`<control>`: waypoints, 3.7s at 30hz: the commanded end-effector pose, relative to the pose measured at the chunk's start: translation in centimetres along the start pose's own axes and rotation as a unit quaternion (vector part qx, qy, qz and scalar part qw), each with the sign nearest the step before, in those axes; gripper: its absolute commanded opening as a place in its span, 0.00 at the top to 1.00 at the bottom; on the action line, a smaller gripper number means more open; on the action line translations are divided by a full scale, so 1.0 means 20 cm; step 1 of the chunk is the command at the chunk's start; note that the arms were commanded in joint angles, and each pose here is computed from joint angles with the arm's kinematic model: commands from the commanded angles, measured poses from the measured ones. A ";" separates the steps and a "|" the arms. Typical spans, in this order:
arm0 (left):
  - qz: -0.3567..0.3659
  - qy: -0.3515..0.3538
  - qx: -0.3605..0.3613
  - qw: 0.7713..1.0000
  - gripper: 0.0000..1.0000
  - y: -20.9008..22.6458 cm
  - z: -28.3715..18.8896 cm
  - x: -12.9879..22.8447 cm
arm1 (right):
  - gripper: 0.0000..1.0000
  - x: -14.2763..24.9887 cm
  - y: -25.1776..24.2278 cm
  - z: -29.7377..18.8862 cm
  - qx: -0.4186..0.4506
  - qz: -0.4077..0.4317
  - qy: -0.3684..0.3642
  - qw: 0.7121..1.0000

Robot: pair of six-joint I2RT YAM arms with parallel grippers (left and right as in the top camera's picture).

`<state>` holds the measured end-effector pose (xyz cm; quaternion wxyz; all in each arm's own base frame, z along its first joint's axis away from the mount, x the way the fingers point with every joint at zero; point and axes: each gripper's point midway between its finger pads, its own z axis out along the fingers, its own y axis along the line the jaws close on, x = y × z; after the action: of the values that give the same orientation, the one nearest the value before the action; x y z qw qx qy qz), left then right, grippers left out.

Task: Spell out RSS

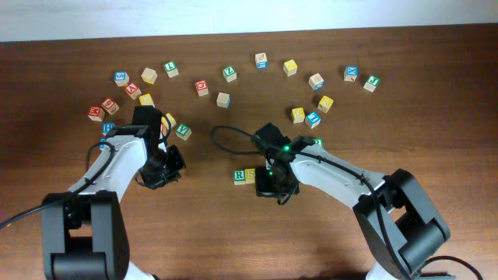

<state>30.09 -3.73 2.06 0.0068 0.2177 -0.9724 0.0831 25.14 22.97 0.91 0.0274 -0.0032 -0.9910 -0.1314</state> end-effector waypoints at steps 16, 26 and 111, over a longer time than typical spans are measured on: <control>-0.006 -0.013 0.004 1.000 0.99 -0.01 -0.03 -0.02 | 0.96 -0.11 0.02 -0.03 0.002 0.008 -0.049 0.999; -0.006 -0.014 0.005 1.000 0.99 -0.01 -0.03 -0.03 | 0.96 -0.13 0.03 -0.03 -0.004 0.005 -0.058 0.998; 0.179 0.026 0.051 0.982 1.00 -0.57 0.24 0.37 | 0.96 -0.23 -0.03 -0.02 -0.030 0.018 -0.026 0.999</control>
<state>28.85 -17.64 0.16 -0.0043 0.0373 -0.9903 0.1339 29.67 21.57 0.82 -0.0004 -0.0193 -0.9882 -0.1519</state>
